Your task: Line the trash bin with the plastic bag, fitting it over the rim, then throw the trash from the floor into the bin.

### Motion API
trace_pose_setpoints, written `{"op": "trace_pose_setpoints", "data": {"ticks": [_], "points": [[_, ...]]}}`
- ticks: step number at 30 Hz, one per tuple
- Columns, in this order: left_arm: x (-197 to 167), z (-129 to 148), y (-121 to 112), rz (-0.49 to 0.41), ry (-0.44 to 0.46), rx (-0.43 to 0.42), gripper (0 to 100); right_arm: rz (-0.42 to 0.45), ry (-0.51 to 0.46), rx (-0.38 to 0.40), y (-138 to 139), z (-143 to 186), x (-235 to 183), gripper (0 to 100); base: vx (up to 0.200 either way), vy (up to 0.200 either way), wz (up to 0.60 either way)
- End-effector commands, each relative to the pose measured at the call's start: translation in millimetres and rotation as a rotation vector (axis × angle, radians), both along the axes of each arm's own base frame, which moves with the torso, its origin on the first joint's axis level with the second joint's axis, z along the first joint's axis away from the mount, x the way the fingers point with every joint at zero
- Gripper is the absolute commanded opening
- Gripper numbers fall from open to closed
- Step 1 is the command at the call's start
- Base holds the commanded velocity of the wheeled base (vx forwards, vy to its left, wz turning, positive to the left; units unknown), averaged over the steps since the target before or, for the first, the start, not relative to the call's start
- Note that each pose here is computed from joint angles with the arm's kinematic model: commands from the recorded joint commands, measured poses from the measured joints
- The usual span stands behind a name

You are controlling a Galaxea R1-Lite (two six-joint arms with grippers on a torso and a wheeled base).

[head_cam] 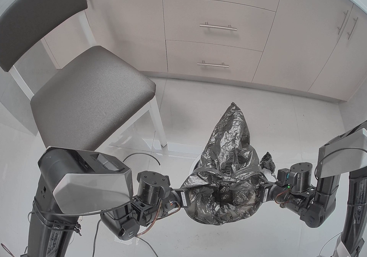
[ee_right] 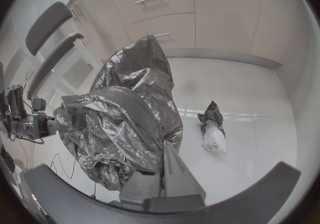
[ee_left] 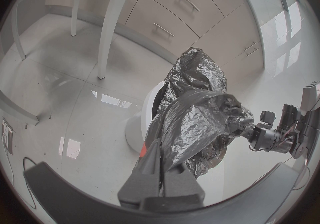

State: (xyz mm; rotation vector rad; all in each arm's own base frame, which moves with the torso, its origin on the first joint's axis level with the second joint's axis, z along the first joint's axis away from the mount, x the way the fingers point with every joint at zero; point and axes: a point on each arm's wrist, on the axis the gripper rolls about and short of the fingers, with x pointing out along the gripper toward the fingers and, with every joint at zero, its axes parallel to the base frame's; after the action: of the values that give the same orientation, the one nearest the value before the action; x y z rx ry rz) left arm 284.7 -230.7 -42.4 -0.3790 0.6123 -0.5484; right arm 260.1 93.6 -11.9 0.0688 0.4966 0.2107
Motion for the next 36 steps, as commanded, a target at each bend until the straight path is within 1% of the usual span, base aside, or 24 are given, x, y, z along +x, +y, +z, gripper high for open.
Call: {"op": "trace_pose_setpoints", "data": {"ticks": [1, 3, 5, 8, 13, 17, 23, 28, 36], "points": [[1.3, -4.3, 0.4, 0.005, 0.008, 0.003, 0, -0.042, 0.014, -0.017, -5.0, -16.2, 10.4, 0, 0.0, 0.0, 0.0], [1.9, -3.9, -0.1, 0.006, 0.008, -0.001, 0, -0.086, 0.005, -0.029, -7.7, -18.1, 14.7, 0, 0.0, 0.0, 0.0], [3.6, -4.7, 0.0, 0.01, 0.007, -0.005, 0, -0.104, 0.0, -0.027, -9.9, -18.4, 17.1, 0, 0.0, 0.0, 0.0], [6.8, -3.4, 0.7, 0.027, 0.0, -0.011, 0, -0.11, 0.0, -0.027, -11.1, -18.7, 17.8, 0, 0.0, 0.0, 0.0], [13.1, 1.4, -2.8, 0.084, -0.027, -0.029, 0, -0.132, -0.044, -0.019, -8.1, -12.7, 24.8, 0, 0.0, 0.0, 0.0], [16.4, 5.1, -6.8, 0.085, -0.044, -0.045, 0, -0.158, -0.056, 0.002, -4.3, -12.4, 27.9, 0, 0.0, 0.0, 0.0], [26.0, 9.7, -12.9, 0.088, -0.069, -0.067, 0, -0.171, -0.072, 0.027, -2.6, -10.7, 32.2, 0, 0.0, 0.0, 0.0], [25.6, -5.5, -15.6, 0.081, -0.05, -0.047, 0, -0.188, -0.081, 0.021, -1.9, -12.4, 35.7, 0, 0.0, 0.0, 0.0], [26.9, -6.8, -13.6, 0.086, -0.046, -0.045, 0, -0.207, -0.07, 0.012, -4.8, -18.7, 38.1, 0, 0.0, 0.0, 0.0]]}}
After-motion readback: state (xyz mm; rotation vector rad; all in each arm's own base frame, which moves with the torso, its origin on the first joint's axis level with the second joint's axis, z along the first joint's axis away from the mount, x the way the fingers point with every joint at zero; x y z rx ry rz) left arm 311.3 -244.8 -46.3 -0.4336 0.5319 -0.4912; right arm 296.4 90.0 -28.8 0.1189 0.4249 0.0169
